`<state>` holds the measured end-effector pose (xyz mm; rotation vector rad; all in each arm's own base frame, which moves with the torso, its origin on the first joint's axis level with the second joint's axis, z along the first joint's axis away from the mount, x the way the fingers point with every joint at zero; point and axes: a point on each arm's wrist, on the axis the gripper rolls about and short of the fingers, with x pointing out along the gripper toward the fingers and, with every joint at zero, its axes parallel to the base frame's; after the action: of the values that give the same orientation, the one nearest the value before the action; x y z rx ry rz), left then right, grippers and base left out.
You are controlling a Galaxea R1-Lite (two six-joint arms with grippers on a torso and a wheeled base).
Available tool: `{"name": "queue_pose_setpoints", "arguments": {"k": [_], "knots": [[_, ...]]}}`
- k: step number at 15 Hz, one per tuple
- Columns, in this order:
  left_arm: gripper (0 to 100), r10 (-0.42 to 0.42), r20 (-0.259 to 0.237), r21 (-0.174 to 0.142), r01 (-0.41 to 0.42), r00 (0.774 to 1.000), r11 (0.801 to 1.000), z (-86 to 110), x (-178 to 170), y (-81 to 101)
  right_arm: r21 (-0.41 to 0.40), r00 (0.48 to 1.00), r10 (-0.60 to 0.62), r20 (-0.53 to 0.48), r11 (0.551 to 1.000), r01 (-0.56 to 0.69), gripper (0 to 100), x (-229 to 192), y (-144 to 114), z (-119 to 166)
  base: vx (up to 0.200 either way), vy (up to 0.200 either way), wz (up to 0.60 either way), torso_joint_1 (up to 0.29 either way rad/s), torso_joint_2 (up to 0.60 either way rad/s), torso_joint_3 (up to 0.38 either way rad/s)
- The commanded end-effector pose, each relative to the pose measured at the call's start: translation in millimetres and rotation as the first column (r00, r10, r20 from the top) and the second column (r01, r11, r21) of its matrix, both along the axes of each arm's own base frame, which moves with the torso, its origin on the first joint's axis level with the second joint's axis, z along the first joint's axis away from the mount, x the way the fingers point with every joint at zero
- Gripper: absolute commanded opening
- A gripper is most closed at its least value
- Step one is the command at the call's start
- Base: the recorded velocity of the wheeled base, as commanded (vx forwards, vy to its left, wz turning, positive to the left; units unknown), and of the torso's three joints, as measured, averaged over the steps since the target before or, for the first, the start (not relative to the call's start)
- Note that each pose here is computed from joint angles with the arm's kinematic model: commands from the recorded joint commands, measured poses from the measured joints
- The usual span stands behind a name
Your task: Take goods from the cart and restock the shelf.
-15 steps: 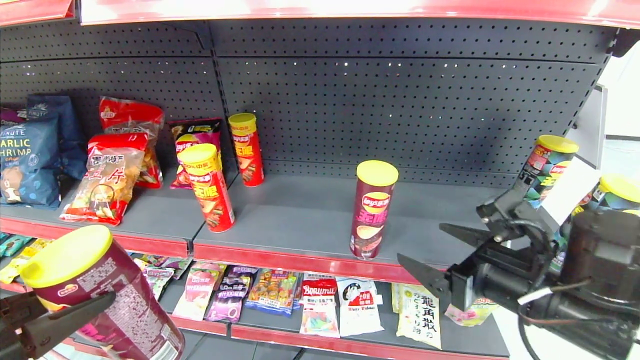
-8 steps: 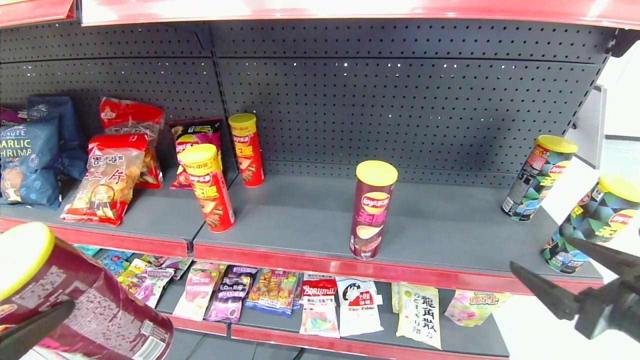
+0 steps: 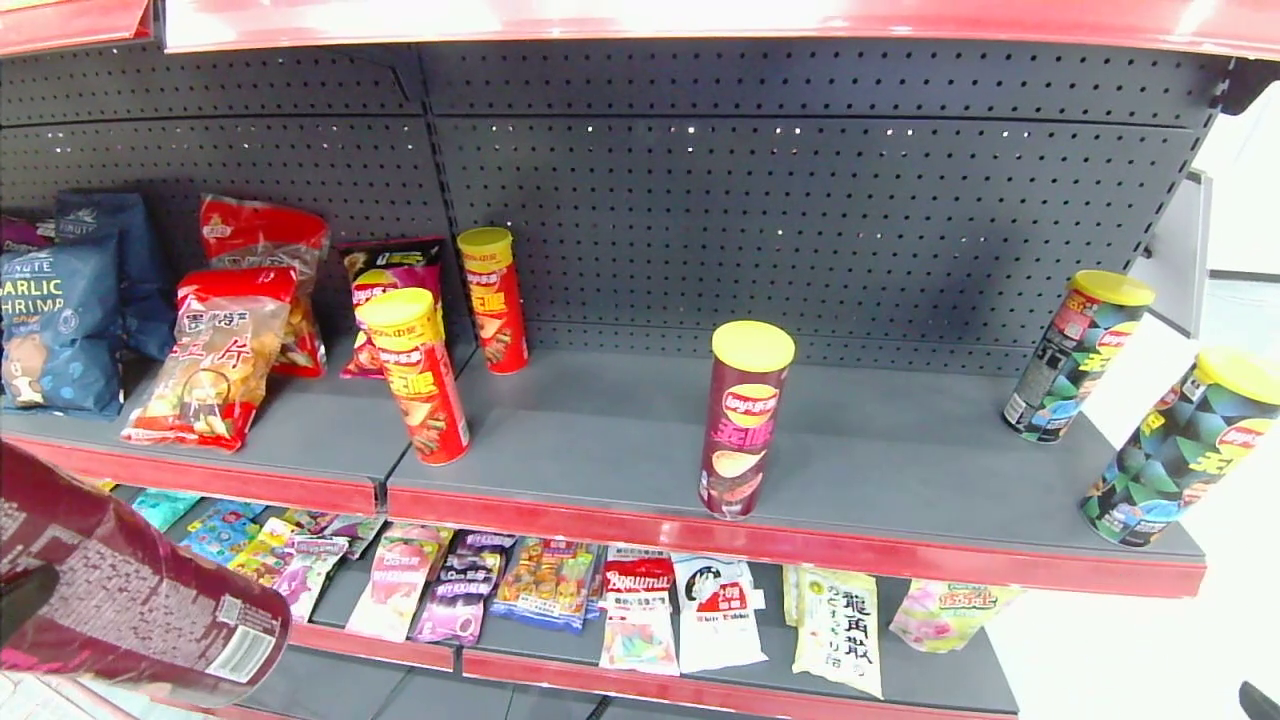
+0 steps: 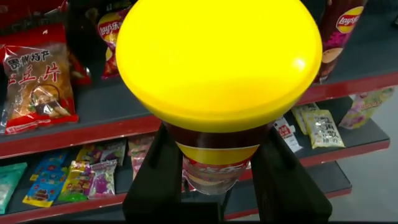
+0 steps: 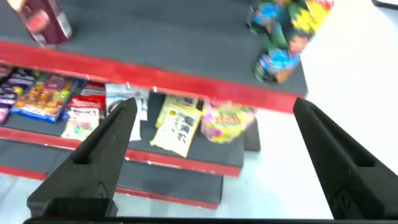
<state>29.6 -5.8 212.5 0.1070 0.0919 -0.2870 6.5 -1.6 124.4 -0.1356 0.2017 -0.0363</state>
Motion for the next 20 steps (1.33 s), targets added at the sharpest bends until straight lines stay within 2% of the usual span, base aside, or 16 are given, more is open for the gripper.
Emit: {"name": "queue_pose_setpoints", "arguments": {"k": [1, 3, 4, 6, 8, 15, 20], "knots": [[0, -0.006, -0.013, -0.003, 0.006, 1.000, 1.000, 1.0, 3, 0.0, 0.003, 0.993, -0.032, 0.115, 0.999, 0.032, 100, -30, -1, -13, 0.000, 0.000, 0.00, 0.000, 0.00, 0.000], [0, -0.024, -0.034, -0.013, 0.023, 0.999, 1.000, 0.3, 9, -0.1, 0.001, 0.992, -0.055, 0.115, 0.998, 0.055, 100, -37, -1, -25, 0.000, 0.000, 0.00, 0.000, 0.00, 0.000], [0, -0.031, -0.028, -0.018, 0.030, 0.999, 0.999, 2.6, 10, -0.2, 0.003, 0.990, -0.055, 0.130, 0.998, 0.055, 100, -40, -1, -35, 0.000, 0.000, 0.00, 0.000, 0.00, 0.000], [0, -0.050, -0.023, -0.021, 0.050, 0.998, 0.999, 4.5, 10, -0.7, 0.007, 0.991, -0.044, 0.125, 0.999, 0.043, 100, -40, -1, -36, 0.000, 0.000, 0.00, 0.000, 0.00, 0.000], [0, -0.031, -0.040, -0.017, 0.030, 0.999, 0.999, 1.2, 11, -0.2, 0.031, 0.991, -0.044, 0.125, 0.999, 0.040, 100, -40, -1, -36, 0.000, 0.000, 0.00, 0.000, 0.00, 0.000], [0, -0.024, -0.058, -0.016, 0.023, 0.998, 1.000, -3.5, 13, 0.1, 0.014, 0.991, -0.042, 0.124, 0.999, 0.041, 100, -40, -1, -36, 0.000, 0.000, 0.00, 0.000, 0.00, 0.000], [0, -0.030, -0.056, -0.016, 0.029, 0.998, 0.999, -2.3, 14, 0.0, 0.013, 0.991, -0.042, 0.124, 0.999, 0.040, 100, -40, -1, -36, 0.160, 0.000, 0.00, 0.000, 0.00, 0.003]]}}
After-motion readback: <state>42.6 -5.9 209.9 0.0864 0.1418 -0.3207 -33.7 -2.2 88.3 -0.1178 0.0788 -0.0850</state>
